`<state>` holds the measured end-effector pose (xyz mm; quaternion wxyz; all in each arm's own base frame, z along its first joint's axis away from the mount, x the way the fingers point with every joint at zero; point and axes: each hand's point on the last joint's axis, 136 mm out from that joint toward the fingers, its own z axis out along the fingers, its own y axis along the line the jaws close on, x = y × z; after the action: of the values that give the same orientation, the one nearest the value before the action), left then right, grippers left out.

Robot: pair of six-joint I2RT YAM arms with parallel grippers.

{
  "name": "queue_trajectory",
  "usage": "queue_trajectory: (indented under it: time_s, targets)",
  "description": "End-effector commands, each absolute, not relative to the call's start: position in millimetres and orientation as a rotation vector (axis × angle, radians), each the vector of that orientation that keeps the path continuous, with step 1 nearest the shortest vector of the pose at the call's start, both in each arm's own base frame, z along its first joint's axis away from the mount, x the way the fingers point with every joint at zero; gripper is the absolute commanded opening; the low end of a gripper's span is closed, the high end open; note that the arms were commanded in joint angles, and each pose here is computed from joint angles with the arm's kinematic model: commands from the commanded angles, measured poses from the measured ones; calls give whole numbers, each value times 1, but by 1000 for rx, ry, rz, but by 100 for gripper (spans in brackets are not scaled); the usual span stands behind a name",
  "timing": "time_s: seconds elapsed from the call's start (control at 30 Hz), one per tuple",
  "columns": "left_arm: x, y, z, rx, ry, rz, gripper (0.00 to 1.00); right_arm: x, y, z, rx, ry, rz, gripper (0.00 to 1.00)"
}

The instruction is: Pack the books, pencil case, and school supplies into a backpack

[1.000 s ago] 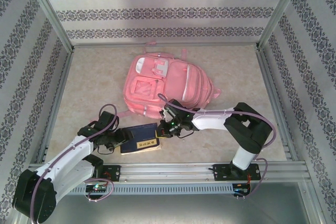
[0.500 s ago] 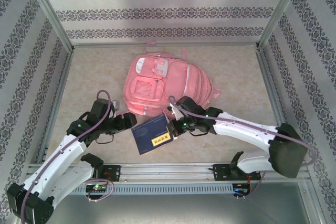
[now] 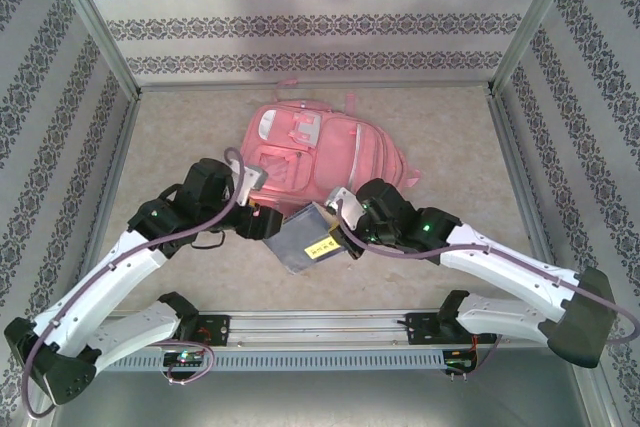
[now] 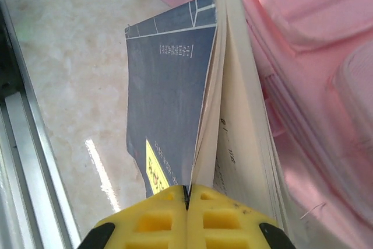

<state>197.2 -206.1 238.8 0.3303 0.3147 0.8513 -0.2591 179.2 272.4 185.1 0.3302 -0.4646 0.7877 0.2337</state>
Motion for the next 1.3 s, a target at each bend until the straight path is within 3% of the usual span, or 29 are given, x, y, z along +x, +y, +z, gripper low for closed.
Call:
queue_trajectory:
  time_s: [0.0, 0.17, 0.5, 0.63, 0.77, 0.97, 1.1, 1.27]
  targets:
    - [198, -214, 255, 1176, 1952, -503, 80, 179, 281, 220, -1348, 1853, 566, 0]
    - [185, -229, 246, 1397, 1799, -536, 77, 174, 284, 230, -1381, 1798, 595, 0]
    - [210, -252, 221, 1479, 1754, -515, 73, 153, 287, 244, -1403, 1677, 717, 0]
    - [202, -266, 214, 1573, 1751, -623, 52, 148, 286, 245, -1406, 1659, 733, 0]
    - [190, -275, 214, 1614, 1743, -755, 3, 158, 282, 244, -1373, 1690, 673, 0]
    - [180, -274, 227, 1583, 1709, -821, 0, 174, 271, 244, -1301, 1734, 550, 0]
    - [190, -270, 249, 1449, 1698, -801, 0, 195, 251, 255, -1167, 1746, 401, 38]
    - [198, -266, 294, 1221, 1645, -852, 0, 203, 226, 292, -927, 1711, 378, 51]
